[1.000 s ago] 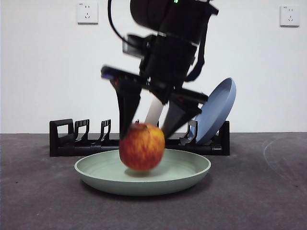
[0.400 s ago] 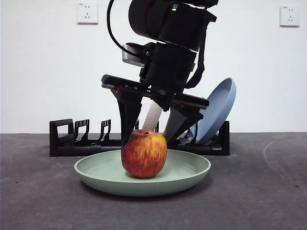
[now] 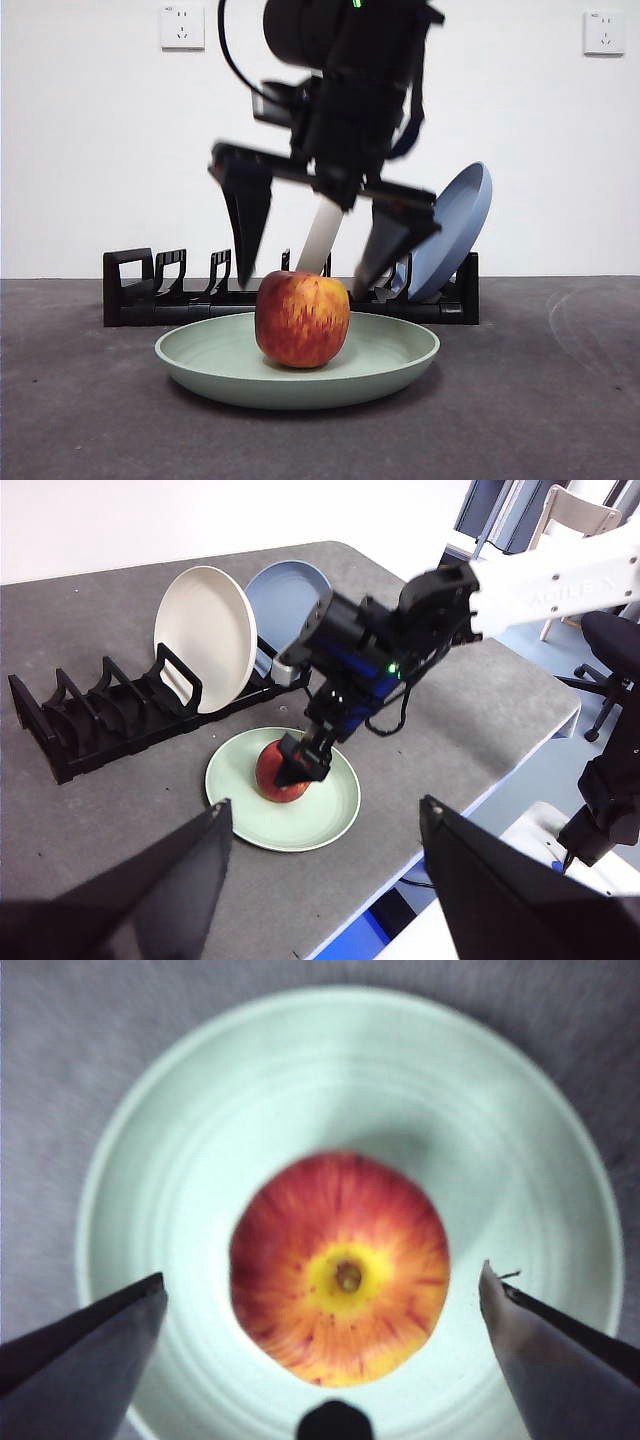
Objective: Take the green plate from the plate rack,put the plate on the table,take the apple from the table,put the apple in the plate
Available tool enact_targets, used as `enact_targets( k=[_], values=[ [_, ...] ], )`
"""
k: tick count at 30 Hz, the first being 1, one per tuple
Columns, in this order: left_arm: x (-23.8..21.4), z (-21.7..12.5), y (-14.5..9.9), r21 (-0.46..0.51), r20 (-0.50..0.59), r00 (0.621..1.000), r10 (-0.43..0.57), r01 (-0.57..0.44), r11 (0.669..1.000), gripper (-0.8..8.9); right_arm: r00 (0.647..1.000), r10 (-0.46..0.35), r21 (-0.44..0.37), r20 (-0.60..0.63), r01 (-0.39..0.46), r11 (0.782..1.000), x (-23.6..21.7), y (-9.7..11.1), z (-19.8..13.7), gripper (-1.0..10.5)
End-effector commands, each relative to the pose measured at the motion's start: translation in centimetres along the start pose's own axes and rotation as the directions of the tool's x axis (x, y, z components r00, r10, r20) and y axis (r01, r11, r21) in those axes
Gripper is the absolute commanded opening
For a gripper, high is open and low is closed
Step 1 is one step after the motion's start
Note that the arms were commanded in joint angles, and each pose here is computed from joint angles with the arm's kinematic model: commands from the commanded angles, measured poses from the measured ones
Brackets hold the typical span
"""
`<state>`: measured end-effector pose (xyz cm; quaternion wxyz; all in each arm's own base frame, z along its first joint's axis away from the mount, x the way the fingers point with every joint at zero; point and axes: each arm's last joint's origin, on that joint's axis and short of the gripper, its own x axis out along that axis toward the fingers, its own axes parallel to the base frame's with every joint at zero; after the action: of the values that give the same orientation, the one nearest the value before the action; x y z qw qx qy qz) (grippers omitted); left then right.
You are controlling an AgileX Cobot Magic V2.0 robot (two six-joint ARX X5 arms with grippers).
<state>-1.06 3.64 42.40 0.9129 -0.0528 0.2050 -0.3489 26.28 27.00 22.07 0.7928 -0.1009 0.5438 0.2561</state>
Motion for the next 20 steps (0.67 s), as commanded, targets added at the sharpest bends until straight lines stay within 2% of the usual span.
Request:
enact_targets(
  k=[1, 6, 10, 15, 20],
  values=[
    [0.0, -0.1, 0.0, -0.007, 0.005, 1.000, 0.007, -0.007, 1.000, 3.14, 1.000, 0.004, -0.011, 0.003, -0.004, 1.000, -1.6, 0.4, 1.0, 5.4],
    [0.1, 0.0, 0.1, -0.005, 0.016, 0.999, 0.046, -0.046, 0.999, 3.14, 1.000, 0.004, -0.092, 0.010, -0.003, 0.996, -6.1, 0.9, 2.5, 5.3],
    [0.6, 0.3, 0.0, 0.003, 0.026, 0.994, 0.111, -0.111, 0.994, 3.14, 0.997, 0.018, -0.148, 0.070, -0.008, 0.989, -10.7, 0.9, 2.7, 5.3],
    [1.6, 1.0, -0.2, 0.034, 0.030, 0.981, 0.192, -0.193, 0.981, 3.14, 0.981, 0.030, -0.178, 0.190, 0.005, 0.984, -16.4, 0.4, 1.1, 5.3],
    [3.4, 1.6, -1.0, 0.073, -0.017, 0.982, 0.187, -0.185, 0.980, 3.14, 0.960, 0.021, -0.183, 0.280, 0.032, 0.983, -21.7, -0.4, -1.7, 5.3]
  ],
)
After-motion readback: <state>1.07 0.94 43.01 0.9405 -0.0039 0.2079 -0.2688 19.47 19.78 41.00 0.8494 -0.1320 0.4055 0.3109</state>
